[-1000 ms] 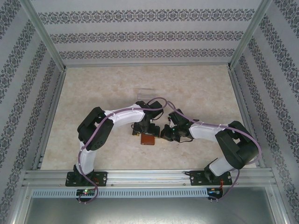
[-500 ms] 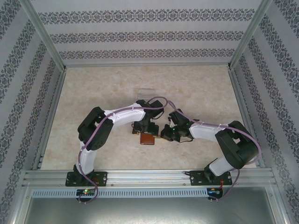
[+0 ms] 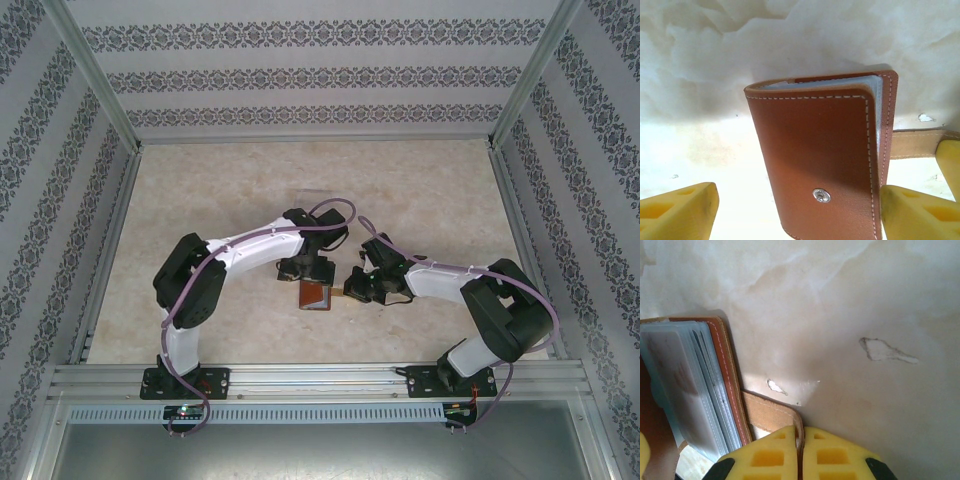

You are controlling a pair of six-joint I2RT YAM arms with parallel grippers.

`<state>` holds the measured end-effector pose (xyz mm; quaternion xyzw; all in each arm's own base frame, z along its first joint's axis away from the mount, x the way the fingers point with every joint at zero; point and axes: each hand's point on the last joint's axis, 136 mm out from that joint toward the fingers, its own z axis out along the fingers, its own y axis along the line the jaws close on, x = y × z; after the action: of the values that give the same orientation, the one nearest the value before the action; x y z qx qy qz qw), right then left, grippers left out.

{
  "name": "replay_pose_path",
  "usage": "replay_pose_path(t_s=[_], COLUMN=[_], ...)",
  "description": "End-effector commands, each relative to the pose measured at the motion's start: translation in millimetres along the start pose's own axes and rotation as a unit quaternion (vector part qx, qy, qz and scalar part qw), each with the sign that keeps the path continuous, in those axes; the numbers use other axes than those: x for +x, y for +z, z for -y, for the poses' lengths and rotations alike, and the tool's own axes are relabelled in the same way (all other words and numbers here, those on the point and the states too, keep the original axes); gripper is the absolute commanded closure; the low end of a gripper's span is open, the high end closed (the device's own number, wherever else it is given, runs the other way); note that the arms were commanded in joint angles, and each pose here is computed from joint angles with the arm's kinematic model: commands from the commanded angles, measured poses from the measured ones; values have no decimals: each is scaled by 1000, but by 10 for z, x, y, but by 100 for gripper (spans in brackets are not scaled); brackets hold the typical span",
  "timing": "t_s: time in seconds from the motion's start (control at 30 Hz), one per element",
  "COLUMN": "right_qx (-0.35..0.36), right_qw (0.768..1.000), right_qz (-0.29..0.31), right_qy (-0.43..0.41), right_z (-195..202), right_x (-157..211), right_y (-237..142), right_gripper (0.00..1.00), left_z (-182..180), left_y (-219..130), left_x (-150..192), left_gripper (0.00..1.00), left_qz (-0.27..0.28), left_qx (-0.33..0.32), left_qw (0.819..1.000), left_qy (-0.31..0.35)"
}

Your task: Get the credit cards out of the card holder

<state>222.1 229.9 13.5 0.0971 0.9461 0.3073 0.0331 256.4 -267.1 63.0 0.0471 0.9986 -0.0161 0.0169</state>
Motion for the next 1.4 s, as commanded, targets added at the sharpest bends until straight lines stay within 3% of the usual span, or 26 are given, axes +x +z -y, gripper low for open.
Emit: replay_pose_path(t_s=[0.0, 0.33, 0.93, 1.17, 1.37], right_qx=[34, 40, 55, 73, 102], right_qw=[999, 999, 998, 997, 995], right_qz=[0, -1, -1, 4, 10], right_qy=[5, 5, 4, -5, -17], right_z=[195, 188, 158, 167, 211], right_x=[4, -6, -46, -78, -125], right_y=[88, 76, 43, -17, -105], right_gripper=[93, 93, 94, 95, 95], left_z=[-113, -257, -571, -664, -609], left_y=[-195, -243, 72, 221, 317], left_x=[45, 51, 80, 121, 143], left_gripper=[24, 47, 85, 92, 92], left_qz=[14, 19, -3, -14, -16], left_qx=[-23, -1, 41, 47, 73], left_qw=[1000, 1000, 999, 998, 996], left_qy=[12, 4, -36, -43, -48])
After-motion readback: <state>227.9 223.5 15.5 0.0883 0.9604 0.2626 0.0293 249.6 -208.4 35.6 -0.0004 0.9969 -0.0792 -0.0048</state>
